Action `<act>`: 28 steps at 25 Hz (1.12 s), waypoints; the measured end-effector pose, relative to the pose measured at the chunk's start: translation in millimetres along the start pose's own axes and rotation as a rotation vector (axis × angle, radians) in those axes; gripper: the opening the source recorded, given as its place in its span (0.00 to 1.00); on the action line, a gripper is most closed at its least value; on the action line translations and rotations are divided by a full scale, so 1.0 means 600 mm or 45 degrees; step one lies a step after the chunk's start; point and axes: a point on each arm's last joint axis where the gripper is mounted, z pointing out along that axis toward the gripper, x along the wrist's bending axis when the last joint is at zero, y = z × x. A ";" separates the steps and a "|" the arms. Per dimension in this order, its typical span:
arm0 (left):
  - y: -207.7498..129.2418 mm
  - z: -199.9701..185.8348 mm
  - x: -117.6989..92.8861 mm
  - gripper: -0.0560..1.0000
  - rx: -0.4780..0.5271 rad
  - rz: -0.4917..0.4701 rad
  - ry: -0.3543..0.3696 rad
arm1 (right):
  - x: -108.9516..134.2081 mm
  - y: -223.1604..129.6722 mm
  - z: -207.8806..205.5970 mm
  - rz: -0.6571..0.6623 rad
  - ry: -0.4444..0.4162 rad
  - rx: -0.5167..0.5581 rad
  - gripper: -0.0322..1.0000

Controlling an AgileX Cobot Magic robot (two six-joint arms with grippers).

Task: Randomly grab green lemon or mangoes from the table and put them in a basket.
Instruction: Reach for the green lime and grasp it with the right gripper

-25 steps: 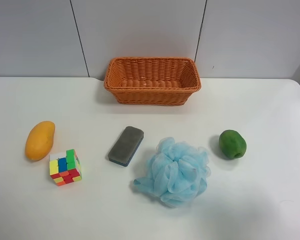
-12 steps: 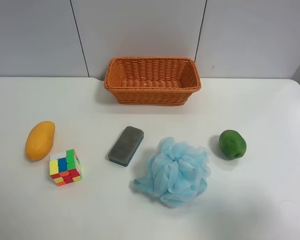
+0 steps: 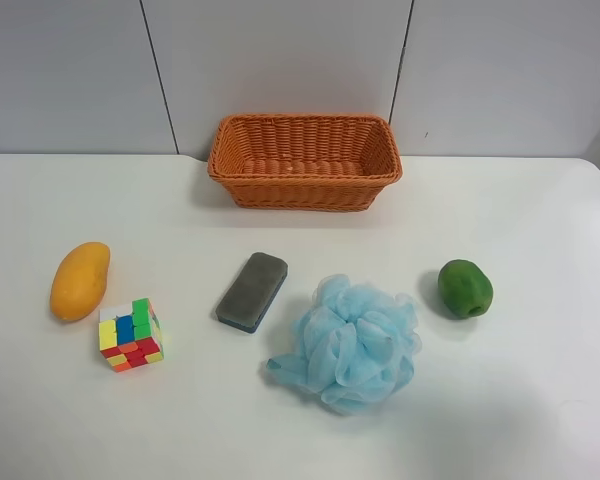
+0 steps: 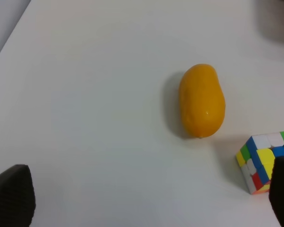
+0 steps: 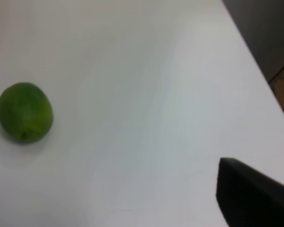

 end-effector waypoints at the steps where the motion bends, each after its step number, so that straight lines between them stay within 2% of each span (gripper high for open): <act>1: 0.000 0.000 0.000 0.99 0.000 0.000 0.000 | 0.004 0.016 -0.001 0.016 0.027 -0.005 0.99; 4: 0.000 0.000 0.000 0.99 0.000 0.000 0.000 | 0.015 0.075 -0.004 0.057 0.086 -0.001 0.99; 7: 0.000 0.000 0.000 0.99 -0.001 0.000 0.000 | 0.020 0.141 0.008 0.044 0.095 0.058 0.99; 11: 0.000 0.000 0.000 0.99 -0.001 0.000 0.000 | 0.022 0.220 0.050 0.009 0.085 0.176 0.99; 14: 0.000 0.000 0.000 0.99 -0.001 0.000 0.000 | 0.019 0.255 0.101 -0.033 0.061 0.314 0.99; 20: 0.000 0.000 0.000 0.99 -0.001 0.000 0.000 | 0.012 0.251 0.239 -0.067 0.060 0.668 0.98; 22: 0.000 0.000 0.000 0.99 -0.001 0.000 0.000 | 0.014 0.243 0.276 -0.084 0.066 0.745 0.97; 28: 0.000 0.000 0.000 0.99 -0.001 0.000 0.000 | 0.041 0.217 0.368 -0.235 0.078 0.837 0.92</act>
